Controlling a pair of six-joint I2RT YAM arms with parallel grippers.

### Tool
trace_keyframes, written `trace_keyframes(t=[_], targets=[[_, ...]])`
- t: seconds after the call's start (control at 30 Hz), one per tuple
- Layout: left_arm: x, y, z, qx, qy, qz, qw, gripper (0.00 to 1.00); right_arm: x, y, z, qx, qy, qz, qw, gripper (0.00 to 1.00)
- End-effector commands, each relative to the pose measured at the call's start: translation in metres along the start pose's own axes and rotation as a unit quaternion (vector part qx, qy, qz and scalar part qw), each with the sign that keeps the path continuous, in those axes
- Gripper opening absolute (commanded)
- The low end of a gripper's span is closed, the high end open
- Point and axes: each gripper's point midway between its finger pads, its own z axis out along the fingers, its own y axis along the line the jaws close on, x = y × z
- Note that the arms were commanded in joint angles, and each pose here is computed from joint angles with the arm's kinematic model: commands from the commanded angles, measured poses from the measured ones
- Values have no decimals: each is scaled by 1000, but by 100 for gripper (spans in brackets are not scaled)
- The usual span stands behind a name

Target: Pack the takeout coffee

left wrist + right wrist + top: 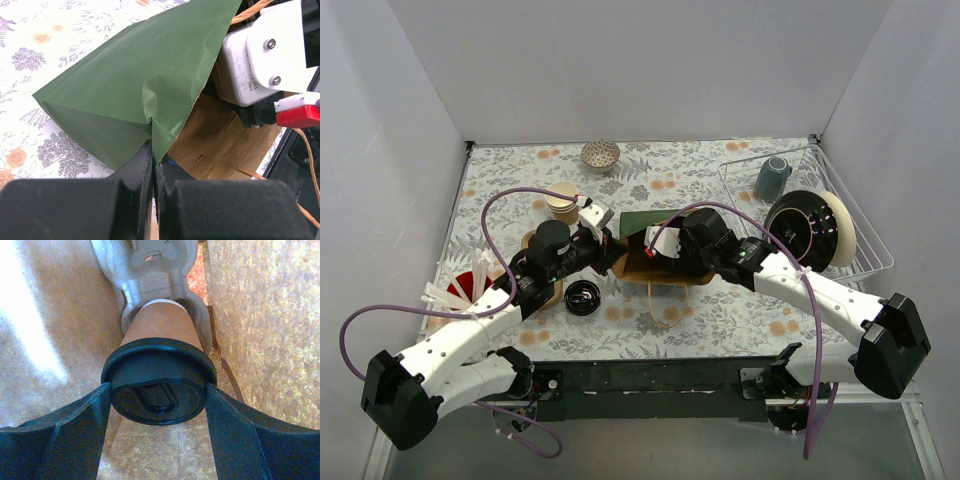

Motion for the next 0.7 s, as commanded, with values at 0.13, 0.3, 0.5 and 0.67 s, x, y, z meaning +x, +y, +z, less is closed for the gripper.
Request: trace_keyframes(t=[0.13,0.3,0.5,0.67], targets=[[-1,-5,-6,10,-4,6,1000,0,-3,-23,-4,21,21,-7,1000,32],[-7,-8,-7,13,-10,-3,1000,0,-4,-28,-1,38,41,-24,998,32],[-1,-7,-6,14,-9,-5,1000,0,-11,-29,4,45,34,-30,998,32],[-1,-8,-6,16,-8,-7,1000,0,-17,-30,7,44,26,-42,998,31]])
